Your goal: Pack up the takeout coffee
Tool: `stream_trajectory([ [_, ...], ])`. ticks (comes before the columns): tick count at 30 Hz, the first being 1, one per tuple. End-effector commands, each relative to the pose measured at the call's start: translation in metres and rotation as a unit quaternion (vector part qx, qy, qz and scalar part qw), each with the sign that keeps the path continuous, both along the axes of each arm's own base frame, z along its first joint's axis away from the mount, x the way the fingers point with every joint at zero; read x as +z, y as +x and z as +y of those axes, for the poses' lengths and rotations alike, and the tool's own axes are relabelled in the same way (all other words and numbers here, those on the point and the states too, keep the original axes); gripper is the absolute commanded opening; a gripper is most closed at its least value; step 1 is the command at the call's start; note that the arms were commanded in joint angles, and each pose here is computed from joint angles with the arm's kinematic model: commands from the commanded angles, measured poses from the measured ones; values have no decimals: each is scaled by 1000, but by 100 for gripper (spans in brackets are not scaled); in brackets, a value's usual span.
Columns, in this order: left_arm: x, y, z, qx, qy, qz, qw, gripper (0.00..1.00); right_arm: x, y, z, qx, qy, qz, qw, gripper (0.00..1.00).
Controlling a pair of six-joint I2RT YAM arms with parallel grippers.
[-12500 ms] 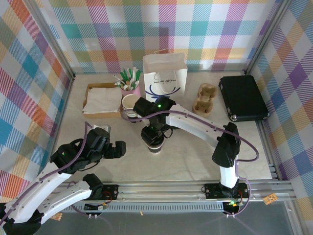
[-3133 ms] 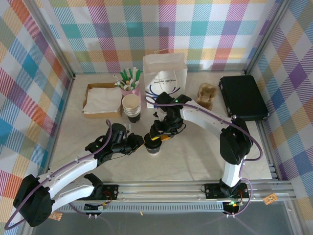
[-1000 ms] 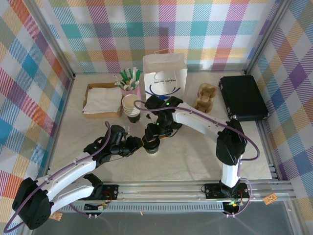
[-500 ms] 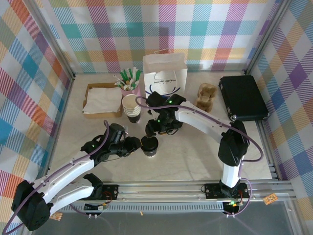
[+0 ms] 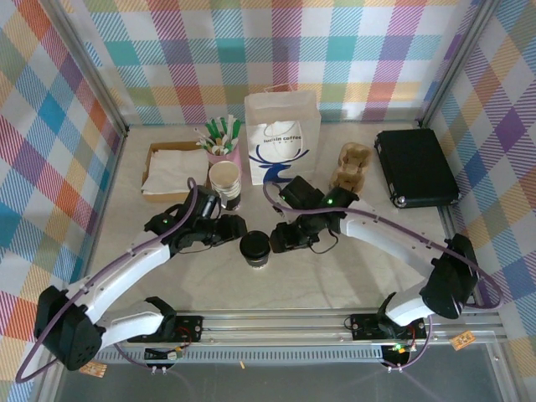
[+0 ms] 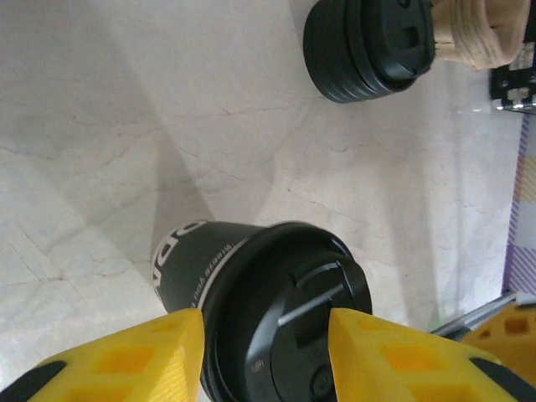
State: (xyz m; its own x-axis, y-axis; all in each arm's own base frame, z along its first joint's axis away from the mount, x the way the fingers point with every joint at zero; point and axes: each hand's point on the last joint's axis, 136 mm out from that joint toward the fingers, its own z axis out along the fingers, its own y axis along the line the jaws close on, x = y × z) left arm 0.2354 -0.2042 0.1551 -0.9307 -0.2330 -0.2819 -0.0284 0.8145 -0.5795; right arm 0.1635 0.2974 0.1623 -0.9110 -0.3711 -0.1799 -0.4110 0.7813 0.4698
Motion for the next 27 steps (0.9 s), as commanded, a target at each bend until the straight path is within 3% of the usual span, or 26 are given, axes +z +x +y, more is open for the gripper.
stream_trajectory([
  [1,-5,4,-3,-36,19,9,999,46,9,-13,29,54,73,-23,996,46],
  [12,-18,14,-18,-52,16,39,998,53,-28,-26,42,95,125,-62,986,44],
  [27,-22,-4,-6,-31,13,55,998,53,-47,1,35,39,71,-99,992,47],
])
